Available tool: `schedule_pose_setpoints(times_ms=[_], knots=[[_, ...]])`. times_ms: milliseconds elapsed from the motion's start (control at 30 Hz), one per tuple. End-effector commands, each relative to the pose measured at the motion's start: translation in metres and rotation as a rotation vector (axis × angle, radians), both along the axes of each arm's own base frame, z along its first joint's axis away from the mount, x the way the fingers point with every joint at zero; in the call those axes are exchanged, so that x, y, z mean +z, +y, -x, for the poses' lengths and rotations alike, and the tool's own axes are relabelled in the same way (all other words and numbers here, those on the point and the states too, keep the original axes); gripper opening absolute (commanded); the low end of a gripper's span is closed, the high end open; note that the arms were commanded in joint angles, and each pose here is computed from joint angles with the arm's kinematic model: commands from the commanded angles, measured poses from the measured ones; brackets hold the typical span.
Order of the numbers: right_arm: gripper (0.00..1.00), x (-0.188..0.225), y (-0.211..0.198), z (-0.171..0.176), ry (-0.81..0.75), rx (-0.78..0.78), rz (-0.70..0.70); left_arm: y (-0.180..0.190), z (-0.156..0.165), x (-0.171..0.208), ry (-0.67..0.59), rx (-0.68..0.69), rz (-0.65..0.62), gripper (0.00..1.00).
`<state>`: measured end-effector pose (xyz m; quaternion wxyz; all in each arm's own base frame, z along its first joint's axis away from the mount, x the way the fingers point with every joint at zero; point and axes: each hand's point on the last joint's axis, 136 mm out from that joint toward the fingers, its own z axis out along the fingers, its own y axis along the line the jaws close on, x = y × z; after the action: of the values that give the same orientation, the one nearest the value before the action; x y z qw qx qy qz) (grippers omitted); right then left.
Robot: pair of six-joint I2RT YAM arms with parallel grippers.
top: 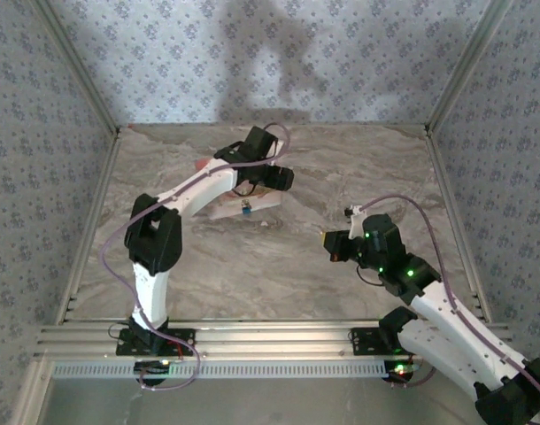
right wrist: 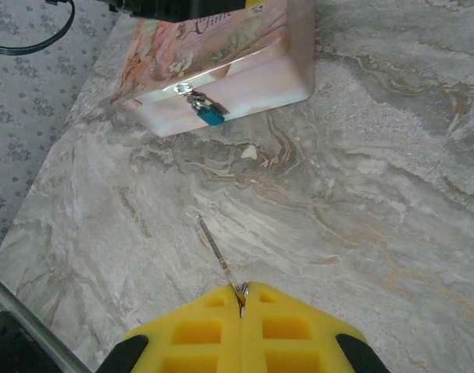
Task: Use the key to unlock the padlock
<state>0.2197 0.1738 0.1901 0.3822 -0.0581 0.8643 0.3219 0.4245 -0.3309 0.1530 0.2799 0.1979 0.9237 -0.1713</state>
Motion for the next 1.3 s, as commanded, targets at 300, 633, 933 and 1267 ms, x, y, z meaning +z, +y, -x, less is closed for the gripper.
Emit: schedule_pose_setpoints(times_ms=[300, 633, 933, 1267], knots=[[0.0, -0.01, -0.014, -0.001, 0.041, -0.066, 0.013, -0.015, 0.009, -0.029, 0.1, -0.052, -0.051, 0.81], [0.0, -0.014, -0.022, 0.001, 0.071, -0.09, 0.03, -0.016, 0.019, -0.048, 0.134, -0.069, -0.081, 0.81], [0.0, -0.014, -0.039, 0.001, 0.1, -0.128, 0.036, -0.017, 0.04, -0.053, 0.15, -0.102, -0.122, 0.8], [0.0, -0.013, -0.065, 0.002, 0.136, -0.199, -0.001, -0.027, 0.079, -0.048, 0.133, -0.141, -0.108, 0.8]])
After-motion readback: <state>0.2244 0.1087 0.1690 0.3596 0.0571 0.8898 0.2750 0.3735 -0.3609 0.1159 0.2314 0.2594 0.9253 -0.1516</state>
